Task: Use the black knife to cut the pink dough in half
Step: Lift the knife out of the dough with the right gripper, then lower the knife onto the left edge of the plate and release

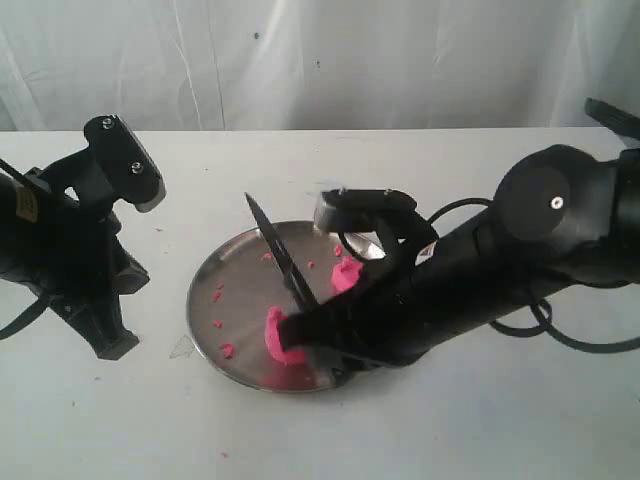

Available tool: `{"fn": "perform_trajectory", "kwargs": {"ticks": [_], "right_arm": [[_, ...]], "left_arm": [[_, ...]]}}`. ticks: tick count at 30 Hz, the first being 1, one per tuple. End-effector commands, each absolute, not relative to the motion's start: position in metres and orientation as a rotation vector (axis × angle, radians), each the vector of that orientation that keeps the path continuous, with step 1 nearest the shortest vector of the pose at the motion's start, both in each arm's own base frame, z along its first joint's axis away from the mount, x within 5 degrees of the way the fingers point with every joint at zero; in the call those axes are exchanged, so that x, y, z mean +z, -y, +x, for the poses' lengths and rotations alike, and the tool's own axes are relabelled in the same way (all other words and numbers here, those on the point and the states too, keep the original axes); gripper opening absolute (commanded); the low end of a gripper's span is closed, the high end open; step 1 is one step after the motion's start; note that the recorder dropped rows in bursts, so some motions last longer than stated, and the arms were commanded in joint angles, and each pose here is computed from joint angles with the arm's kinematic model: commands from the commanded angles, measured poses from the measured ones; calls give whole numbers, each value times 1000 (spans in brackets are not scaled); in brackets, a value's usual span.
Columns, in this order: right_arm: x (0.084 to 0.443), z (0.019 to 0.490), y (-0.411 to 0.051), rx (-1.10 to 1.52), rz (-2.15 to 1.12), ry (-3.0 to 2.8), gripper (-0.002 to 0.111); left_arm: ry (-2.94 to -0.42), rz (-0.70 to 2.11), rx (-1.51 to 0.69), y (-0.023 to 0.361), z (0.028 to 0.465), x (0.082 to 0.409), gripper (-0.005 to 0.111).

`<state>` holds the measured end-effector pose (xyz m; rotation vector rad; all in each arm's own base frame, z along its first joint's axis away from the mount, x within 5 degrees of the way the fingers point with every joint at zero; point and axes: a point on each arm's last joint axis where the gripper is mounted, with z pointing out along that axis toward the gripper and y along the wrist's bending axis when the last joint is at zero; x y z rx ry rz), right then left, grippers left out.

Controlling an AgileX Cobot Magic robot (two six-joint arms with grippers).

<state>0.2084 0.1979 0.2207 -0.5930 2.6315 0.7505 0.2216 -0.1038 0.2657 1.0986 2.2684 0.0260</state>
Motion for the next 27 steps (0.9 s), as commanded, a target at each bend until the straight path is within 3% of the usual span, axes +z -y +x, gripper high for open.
{"fn": "perform_trajectory", "kwargs": {"ticks": [1,9,14,21,27], "right_arm": [[238,216,-211,1056,-189,-2528,0],[240,217,-240,1358,-144,-2531,0],[214,235,-254,1255,-44,-2570,0],[188,236,-285,1326,-100,-2674,0],[163,260,-293,1163,29,-2650,0]], "left_arm": [[-2257,1107,48,102,221,268,0],[-2237,1115,77,101,223,269,0],[-2249,1120,77,101,222,268,0],[-2246,1109,65,101,222,268,0],[-2269,1058,46,101,222,268,0]]}}
